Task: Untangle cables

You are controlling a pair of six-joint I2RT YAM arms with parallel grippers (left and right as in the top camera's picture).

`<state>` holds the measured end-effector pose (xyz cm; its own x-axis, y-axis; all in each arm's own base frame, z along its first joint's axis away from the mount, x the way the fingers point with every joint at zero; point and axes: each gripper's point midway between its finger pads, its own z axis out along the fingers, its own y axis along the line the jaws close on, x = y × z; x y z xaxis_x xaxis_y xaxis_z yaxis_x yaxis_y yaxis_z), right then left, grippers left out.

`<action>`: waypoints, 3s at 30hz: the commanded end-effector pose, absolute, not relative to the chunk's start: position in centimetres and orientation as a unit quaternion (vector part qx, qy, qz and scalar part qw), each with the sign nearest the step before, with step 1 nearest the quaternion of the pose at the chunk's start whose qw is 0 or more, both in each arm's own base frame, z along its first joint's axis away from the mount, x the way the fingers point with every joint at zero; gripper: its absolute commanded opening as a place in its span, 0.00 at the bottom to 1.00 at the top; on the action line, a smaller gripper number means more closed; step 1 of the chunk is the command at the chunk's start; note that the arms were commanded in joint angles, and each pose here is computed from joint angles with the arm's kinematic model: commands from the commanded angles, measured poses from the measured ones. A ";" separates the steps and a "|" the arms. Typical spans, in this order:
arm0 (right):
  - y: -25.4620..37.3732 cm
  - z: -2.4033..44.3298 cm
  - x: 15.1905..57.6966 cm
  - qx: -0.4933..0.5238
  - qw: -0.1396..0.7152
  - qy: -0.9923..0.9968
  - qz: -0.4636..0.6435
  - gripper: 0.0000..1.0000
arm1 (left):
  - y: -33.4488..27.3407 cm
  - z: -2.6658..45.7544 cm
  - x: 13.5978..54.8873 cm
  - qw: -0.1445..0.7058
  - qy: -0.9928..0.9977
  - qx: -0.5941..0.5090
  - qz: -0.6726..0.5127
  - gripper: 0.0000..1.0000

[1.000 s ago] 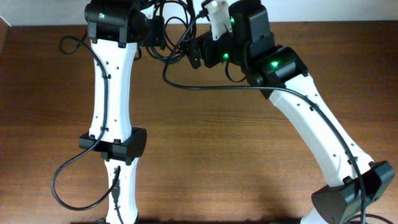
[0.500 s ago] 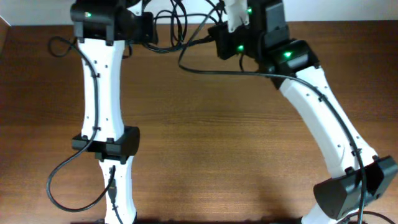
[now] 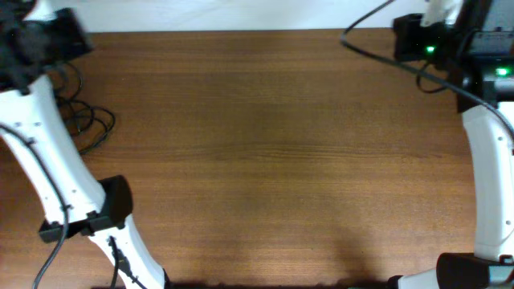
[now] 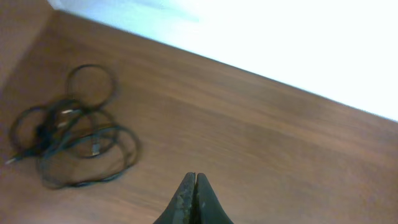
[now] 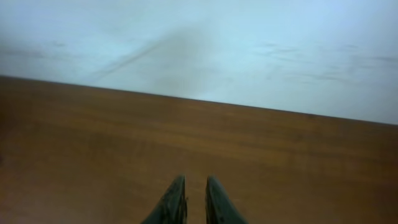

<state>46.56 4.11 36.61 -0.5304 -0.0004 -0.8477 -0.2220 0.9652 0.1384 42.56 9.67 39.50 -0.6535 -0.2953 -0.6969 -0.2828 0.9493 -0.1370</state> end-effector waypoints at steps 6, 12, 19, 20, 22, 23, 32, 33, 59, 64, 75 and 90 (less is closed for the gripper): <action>9.4 35.4 44.8 -0.129 0.448 0.878 0.106 0.69 | 16.7 29.9 42.6 0.236 0.917 -0.281 0.157 0.99; 14.4 34.9 43.4 -0.179 0.442 0.876 0.079 0.69 | 14.4 37.7 52.8 0.466 0.851 -0.182 0.157 0.99; 14.3 34.2 42.9 -0.180 0.425 0.885 0.067 0.69 | 22.3 36.8 44.7 0.416 0.844 -0.242 0.238 0.99; 14.2 34.3 43.0 -0.178 0.429 0.883 0.064 0.69 | 23.0 35.1 42.4 0.408 0.844 -0.241 0.251 0.99; 14.3 34.4 43.1 -0.178 0.432 0.882 0.065 0.69 | 22.7 32.8 39.5 0.404 0.843 -0.248 0.254 0.99; 14.2 34.3 43.0 -0.178 0.428 0.884 0.065 0.69 | 22.2 31.3 38.6 0.399 0.847 -0.241 0.255 0.99; 14.1 33.6 42.5 -0.180 0.412 0.891 0.063 0.69 | 17.8 17.2 38.3 0.273 0.938 -0.166 0.133 0.99; 14.1 33.5 42.4 -0.180 0.411 0.892 0.063 0.69 | 18.1 15.3 39.0 0.255 0.947 -0.139 0.138 0.99; 15.8 30.4 41.3 -0.216 0.356 0.907 0.060 0.69 | 15.6 4.2 46.4 0.106 0.991 -0.080 0.020 0.99; 15.8 30.4 41.3 -0.216 0.356 0.907 0.060 0.69 | 14.5 0.7 45.9 0.071 0.994 -0.082 -0.012 0.98; 15.7 30.2 41.0 -0.217 0.349 0.910 0.059 0.68 | 10.7 -0.4 46.4 0.053 0.998 -0.040 -0.005 0.00; 15.5 26.4 41.3 -0.225 0.313 0.922 0.043 0.68 | -13.2 34.8 46.3 0.348 0.923 0.134 -0.090 0.00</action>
